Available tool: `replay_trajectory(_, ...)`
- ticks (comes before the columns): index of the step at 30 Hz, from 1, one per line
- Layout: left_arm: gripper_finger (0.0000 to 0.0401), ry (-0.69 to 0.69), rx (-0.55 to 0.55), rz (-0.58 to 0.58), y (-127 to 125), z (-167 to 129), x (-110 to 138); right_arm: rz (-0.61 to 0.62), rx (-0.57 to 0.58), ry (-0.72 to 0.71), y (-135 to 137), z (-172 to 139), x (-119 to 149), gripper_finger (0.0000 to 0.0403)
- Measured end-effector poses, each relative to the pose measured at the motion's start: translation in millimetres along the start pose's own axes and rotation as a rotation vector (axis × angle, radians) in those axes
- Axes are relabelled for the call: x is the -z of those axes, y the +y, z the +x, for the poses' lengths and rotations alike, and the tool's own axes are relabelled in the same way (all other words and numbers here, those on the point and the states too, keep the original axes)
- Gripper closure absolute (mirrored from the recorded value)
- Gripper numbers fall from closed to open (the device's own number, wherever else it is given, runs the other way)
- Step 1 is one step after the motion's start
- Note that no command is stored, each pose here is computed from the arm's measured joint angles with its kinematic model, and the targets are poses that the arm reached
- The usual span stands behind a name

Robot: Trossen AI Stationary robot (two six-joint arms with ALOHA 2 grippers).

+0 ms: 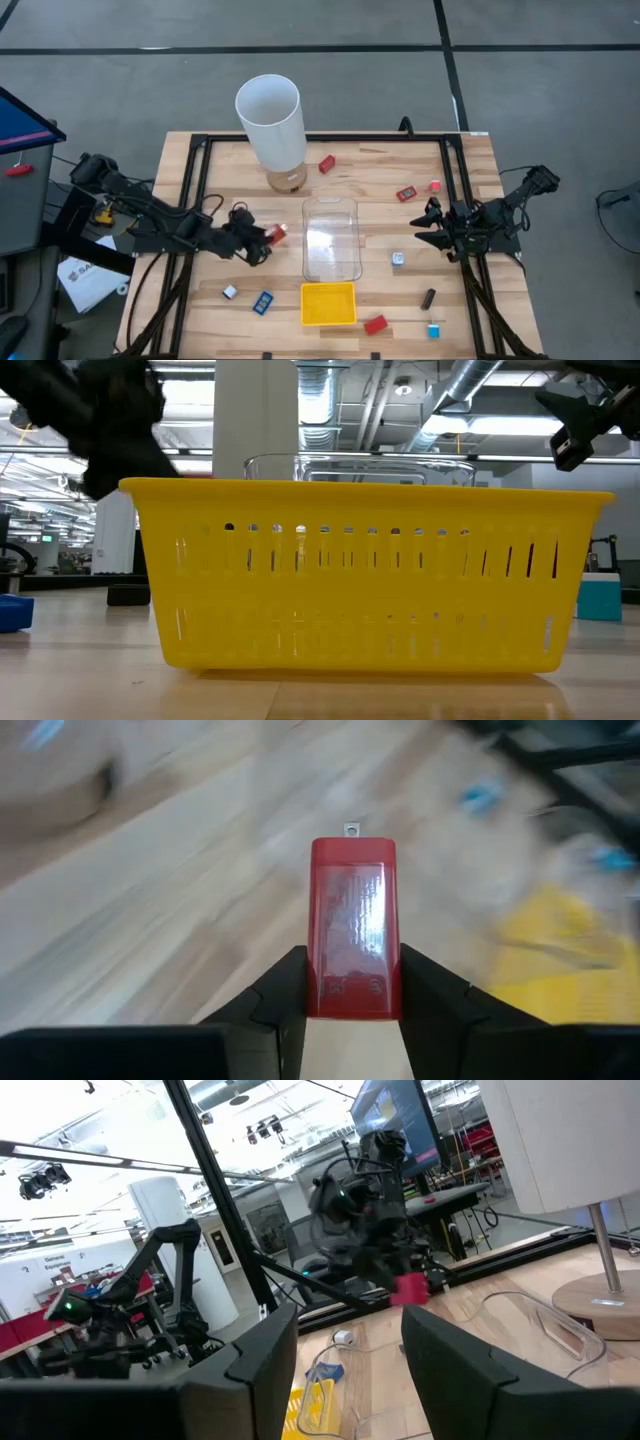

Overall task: Pick & Place Office items
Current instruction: Put the bottom red charger adapter into the transparent bin

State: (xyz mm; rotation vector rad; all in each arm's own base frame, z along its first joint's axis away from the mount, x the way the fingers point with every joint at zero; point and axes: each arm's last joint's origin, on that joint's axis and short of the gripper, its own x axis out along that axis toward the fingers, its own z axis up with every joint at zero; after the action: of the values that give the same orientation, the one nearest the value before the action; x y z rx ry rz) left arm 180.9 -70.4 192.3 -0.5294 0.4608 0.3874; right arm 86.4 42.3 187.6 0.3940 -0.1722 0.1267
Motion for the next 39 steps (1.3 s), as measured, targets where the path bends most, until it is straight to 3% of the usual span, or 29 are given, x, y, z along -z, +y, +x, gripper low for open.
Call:
replay_trajectory(4, 0.0286, -0.101, 0.157, 0.099, -18, -5, -9, -0.001, 0.000, 0.000, 0, 0, 0, 0.0228)
replay_trajectory(8, 0.0286, -0.181, 0.243, 0.184, -29, -1, -15, -0.007, 0.004, -0.002, 0, 0, 0, 0.0228)
replay_trajectory(12, 0.0286, -0.183, 0.236, 0.229, -41, 16, -25, -0.008, 0.008, -0.003, 0, 0, 0, 0.0228)
replay_trajectory(19, 0.0286, -0.168, 0.272, 0.474, -89, 47, -40, -0.014, 0.010, 0.003, 0, 0, 0, 0.0228)
replay_trajectory(24, 0.0286, -0.128, 0.221, 0.604, -115, 69, -48, -0.018, 0.012, 0.012, -1, 0, 1, 0.0228)
replay_trajectory(32, 0.0286, 0.036, 0.032, 0.690, -114, 113, -74, -0.024, 0.015, 0.021, -1, 0, 2, 0.0228)
replay_trajectory(39, 0.0286, 0.142, 0.093, 0.647, -95, 127, -92, -0.025, 0.015, 0.023, -1, 0, 3, 0.0228)
